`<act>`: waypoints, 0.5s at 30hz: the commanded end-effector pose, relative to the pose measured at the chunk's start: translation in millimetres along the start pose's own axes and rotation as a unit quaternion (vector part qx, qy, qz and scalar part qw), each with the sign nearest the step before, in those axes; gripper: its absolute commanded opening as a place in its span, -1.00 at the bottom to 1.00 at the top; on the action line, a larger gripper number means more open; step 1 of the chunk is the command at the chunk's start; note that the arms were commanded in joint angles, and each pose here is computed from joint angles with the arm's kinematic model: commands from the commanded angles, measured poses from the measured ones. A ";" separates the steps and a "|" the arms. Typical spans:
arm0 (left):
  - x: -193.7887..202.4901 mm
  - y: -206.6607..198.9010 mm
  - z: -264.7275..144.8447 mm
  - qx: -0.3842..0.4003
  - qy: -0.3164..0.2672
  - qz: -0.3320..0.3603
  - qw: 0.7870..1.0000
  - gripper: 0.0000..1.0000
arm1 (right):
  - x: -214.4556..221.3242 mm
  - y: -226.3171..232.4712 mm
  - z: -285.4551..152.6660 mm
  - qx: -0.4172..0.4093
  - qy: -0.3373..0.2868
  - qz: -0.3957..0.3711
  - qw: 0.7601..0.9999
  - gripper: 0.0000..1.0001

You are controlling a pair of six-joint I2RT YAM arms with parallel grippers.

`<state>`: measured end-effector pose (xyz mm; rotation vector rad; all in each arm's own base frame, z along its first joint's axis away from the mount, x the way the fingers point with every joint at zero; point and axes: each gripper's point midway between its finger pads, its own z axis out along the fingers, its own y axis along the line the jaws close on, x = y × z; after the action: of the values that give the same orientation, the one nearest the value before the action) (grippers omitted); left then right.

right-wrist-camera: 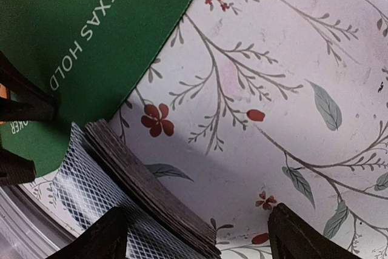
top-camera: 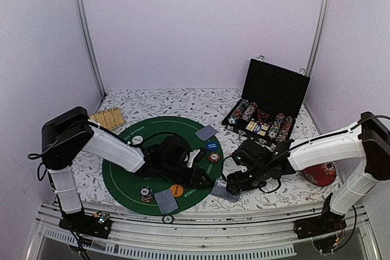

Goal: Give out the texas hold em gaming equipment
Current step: Hold the face-down deck piles at the center of the board.

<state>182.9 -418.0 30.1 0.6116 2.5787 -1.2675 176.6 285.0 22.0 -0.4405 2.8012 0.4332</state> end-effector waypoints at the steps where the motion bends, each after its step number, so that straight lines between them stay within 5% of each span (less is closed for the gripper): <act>1: -0.2 -9.6 7.1 0.025 0.004 0.003 1.000 -0.01 | 13.4 -14.1 16.7 0.037 0.022 0.005 0.999 0.64; 15: 1.5 -7.8 8.5 0.024 0.006 0.005 1.000 0.00 | -5.2 12.9 28.0 0.027 0.007 -0.030 0.999 0.65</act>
<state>182.1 -423.5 31.7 0.6191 2.5602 -1.3124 197.1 314.8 20.9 -0.4634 2.7232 0.3939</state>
